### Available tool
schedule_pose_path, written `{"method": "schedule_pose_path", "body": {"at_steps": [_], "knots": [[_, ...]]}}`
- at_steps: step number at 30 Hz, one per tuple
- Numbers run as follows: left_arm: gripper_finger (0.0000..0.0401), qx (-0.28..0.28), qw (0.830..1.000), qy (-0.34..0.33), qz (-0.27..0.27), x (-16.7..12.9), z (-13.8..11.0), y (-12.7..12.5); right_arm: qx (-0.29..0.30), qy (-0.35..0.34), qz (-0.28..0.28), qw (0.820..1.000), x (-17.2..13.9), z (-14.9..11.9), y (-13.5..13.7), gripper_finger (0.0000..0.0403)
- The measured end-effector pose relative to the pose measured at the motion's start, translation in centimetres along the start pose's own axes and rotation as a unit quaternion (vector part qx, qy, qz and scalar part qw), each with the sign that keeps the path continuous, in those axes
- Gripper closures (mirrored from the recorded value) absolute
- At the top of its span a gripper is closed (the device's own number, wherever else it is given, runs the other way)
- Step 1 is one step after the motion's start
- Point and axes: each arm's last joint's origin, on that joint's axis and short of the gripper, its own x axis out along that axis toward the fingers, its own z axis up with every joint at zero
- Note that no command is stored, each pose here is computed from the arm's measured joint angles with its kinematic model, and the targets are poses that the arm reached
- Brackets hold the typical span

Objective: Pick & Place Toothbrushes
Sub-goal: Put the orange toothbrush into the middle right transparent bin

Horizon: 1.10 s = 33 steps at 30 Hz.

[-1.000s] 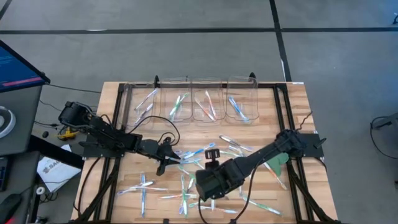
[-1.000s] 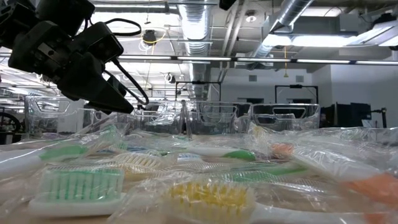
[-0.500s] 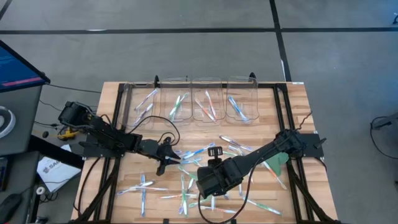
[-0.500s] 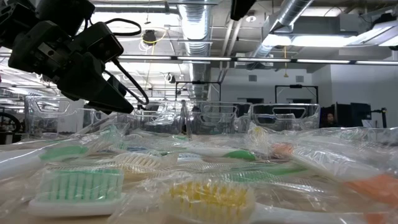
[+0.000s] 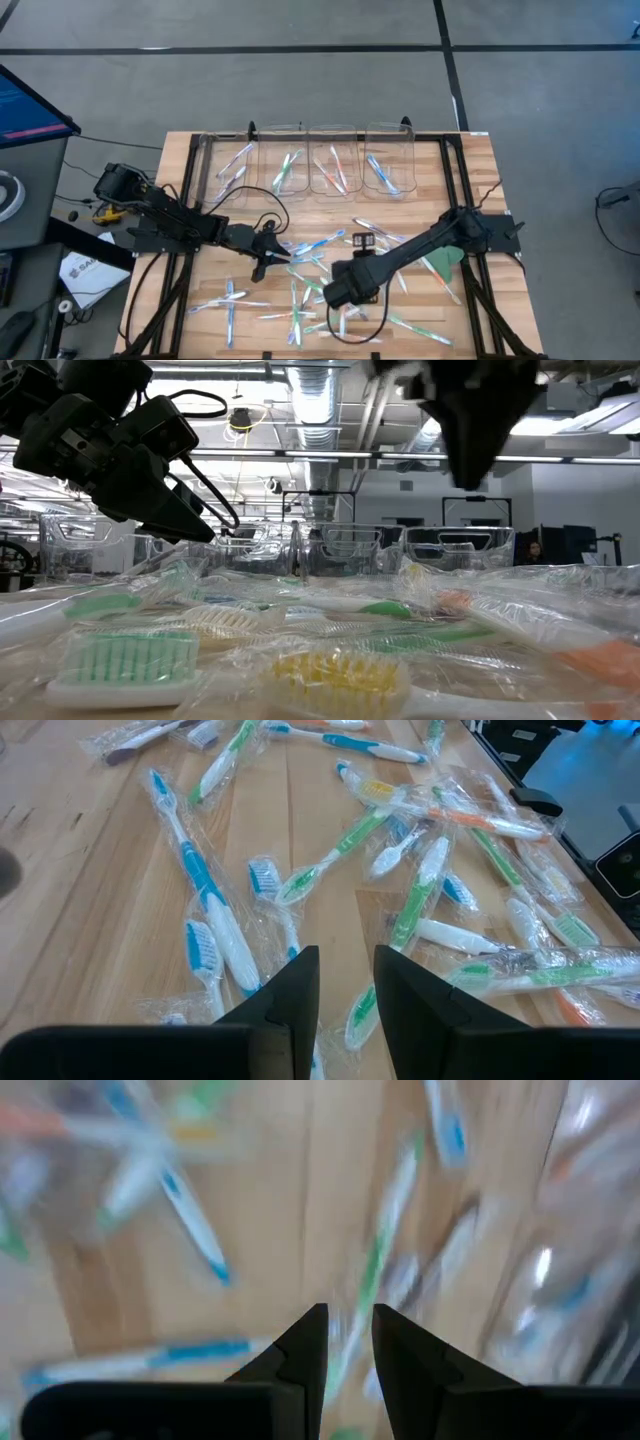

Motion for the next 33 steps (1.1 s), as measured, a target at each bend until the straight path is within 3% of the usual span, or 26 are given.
{"method": "schedule_pose_path", "body": {"at_steps": [4,9,13,18,22,27,30,33], "knots": [[0.0309,0.000,1.000,0.000,0.000,0.0,0.0,0.0,0.014,-0.005,0.000,1.000,-0.6,-1.3,-0.6,0.0327],[0.0309,0.000,1.000,0.000,0.000,0.0,0.0,0.0,0.034,-0.052,-0.061,0.996,-1.9,-5.1,-2.8,0.0327],[0.0309,0.000,1.000,0.001,0.000,0.0,0.0,0.0,0.134,-0.086,-0.064,0.985,-2.1,-9.7,-5.4,0.0327],[0.0309,0.000,1.000,0.002,0.002,-0.1,-0.2,0.1,0.286,-0.161,0.010,0.944,-0.3,-13.9,-6.9,0.0327],[0.0309,-0.001,1.000,-0.007,0.004,-0.1,-0.1,0.1,0.348,-0.185,0.066,0.916,1.5,-15.9,-7.2,0.0327],[0.0309,-0.001,1.000,-0.012,0.009,-0.1,0.0,0.1,0.374,-0.182,0.136,0.899,3.3,-16.2,-6.3,0.0327],[0.0309,-0.001,1.000,-0.012,0.009,-0.1,0.0,0.1,0.377,-0.140,0.196,0.895,4.4,-15.7,-5.2,0.0327],[0.0309,-0.001,1.000,-0.012,0.009,-0.1,0.0,0.1,0.372,-0.086,0.213,0.899,5.3,-15.1,-4.2,0.0326]]}}
